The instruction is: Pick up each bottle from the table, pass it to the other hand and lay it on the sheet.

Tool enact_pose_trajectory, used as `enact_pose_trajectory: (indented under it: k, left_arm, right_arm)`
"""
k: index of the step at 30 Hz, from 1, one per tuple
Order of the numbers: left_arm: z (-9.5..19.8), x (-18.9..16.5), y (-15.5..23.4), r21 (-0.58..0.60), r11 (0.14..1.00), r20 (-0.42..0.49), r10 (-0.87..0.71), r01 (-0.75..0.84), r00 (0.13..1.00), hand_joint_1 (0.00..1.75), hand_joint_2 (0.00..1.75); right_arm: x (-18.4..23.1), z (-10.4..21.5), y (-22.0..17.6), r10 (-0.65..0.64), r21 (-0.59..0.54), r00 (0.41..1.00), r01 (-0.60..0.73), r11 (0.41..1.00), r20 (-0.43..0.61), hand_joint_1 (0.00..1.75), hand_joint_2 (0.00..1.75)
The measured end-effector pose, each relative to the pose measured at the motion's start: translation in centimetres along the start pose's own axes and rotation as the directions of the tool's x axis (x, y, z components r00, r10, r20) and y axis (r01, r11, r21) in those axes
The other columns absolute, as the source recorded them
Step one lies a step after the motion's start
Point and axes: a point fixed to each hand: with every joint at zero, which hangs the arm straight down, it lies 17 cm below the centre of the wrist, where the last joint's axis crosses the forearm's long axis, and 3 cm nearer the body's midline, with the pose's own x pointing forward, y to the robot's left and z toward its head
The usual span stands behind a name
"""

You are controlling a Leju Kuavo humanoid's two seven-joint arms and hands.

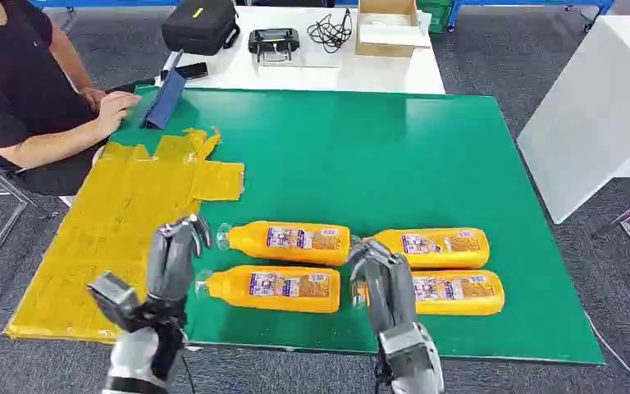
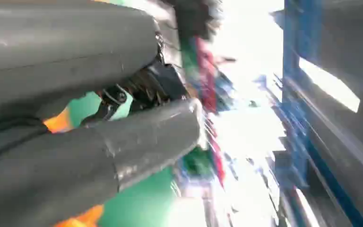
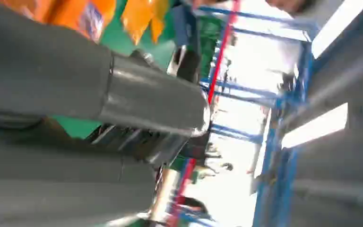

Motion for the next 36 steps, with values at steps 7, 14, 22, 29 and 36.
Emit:
enact_pose_trajectory:
  k: [7, 14, 22, 29, 36]
  left_arm:
    - [2.4, -1.9, -2.9, 0.048, 0.995, -0.061, -0.088, 0.091, 0.994, 0.00, 0.00]
    - [2.4, -0.4, -3.7, 0.104, 0.909, 0.011, -0.407, 0.403, 0.914, 0.00, 0.00]
    - [2.8, -0.5, -4.0, 0.078, 0.881, 0.018, -0.469, 0.467, 0.883, 0.00, 0.00]
    - [3.3, -1.0, -3.2, 0.088, 0.882, -0.017, -0.463, 0.463, 0.886, 0.00, 0.00]
    - [3.8, -1.7, -2.5, 0.089, 0.927, -0.053, -0.362, 0.365, 0.931, 0.00, 0.00]
  right_arm:
    - [-2.2, 2.2, 0.6, 0.014, -0.024, 0.997, -0.016, 1.000, -0.075, 0.00, 0.00]
    - [-1.9, 2.9, 0.5, 0.040, -0.030, 0.996, -0.042, 0.999, -0.080, 0.00, 0.00]
    - [-2.0, 3.1, 1.8, 0.109, 0.036, 0.991, -0.107, 0.994, -0.080, 0.00, 0.00]
    - [-3.2, 3.9, 3.5, 0.218, 0.136, 0.969, -0.201, 0.970, -0.120, 0.00, 1.75]
    - [-4.8, 4.5, 4.2, 0.335, 0.232, 0.933, -0.299, 0.926, -0.133, 0.00, 1.75]
